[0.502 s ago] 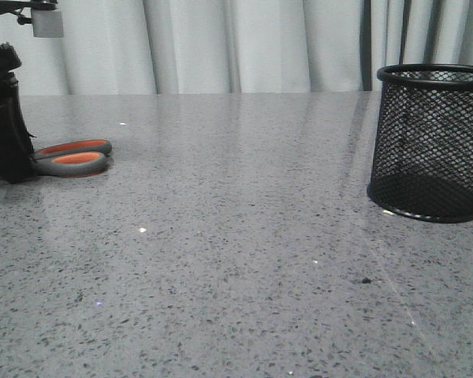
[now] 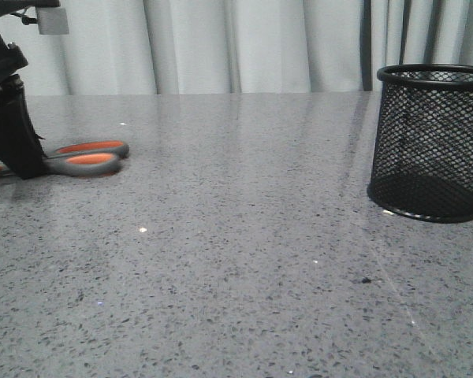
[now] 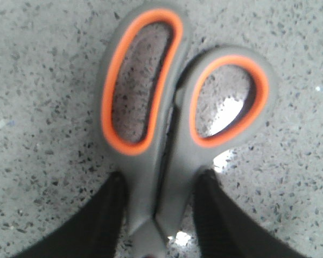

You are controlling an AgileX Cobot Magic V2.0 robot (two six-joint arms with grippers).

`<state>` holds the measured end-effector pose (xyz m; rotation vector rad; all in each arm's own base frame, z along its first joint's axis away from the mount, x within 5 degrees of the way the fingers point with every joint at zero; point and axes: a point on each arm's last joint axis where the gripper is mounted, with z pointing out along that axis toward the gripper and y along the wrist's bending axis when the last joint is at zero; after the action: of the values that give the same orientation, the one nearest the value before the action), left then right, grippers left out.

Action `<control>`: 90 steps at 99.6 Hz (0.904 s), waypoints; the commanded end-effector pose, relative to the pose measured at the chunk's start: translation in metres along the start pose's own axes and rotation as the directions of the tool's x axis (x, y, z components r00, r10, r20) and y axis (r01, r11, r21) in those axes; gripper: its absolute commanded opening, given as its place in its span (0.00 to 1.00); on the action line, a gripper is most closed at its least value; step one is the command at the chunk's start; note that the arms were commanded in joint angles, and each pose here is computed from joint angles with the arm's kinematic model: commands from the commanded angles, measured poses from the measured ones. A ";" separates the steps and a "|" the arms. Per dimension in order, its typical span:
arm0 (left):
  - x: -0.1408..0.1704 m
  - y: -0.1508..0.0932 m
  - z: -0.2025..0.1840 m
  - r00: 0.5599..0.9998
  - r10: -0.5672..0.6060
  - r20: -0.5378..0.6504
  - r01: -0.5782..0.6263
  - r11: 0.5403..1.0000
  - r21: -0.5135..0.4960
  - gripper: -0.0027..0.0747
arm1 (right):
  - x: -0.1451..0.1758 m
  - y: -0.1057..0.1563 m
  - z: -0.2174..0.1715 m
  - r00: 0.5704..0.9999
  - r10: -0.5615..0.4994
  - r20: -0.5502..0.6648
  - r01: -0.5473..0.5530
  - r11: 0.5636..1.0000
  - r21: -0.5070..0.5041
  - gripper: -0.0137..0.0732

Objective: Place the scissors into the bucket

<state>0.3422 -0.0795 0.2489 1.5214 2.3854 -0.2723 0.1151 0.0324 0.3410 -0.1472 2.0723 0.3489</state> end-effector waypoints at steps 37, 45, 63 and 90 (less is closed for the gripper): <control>-0.015 -0.009 -0.043 0.990 0.016 0.137 0.000 0.994 -0.112 0.03 | -0.014 0.001 -0.004 0.996 -0.012 0.083 0.011 1.000 0.004 0.67; -0.017 -0.012 -0.053 0.986 0.026 0.162 -0.002 0.990 -0.143 0.03 | -0.014 0.001 -0.004 0.997 -0.012 0.079 0.012 1.000 0.003 0.67; -0.022 -0.020 -0.073 0.972 0.035 0.234 0.010 0.982 -0.188 0.03 | -0.012 0.002 -0.004 0.998 -0.004 0.065 0.005 1.000 -0.006 0.67; -0.055 -0.075 -0.128 0.881 0.209 0.424 -0.065 0.942 -0.329 0.03 | -0.026 0.037 -0.011 0.975 0.049 0.219 0.032 0.936 -0.352 0.67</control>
<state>0.3015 -0.1022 0.3418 1.3656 2.0374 -0.1902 0.1098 0.0532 0.3496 -0.2910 1.9778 0.5695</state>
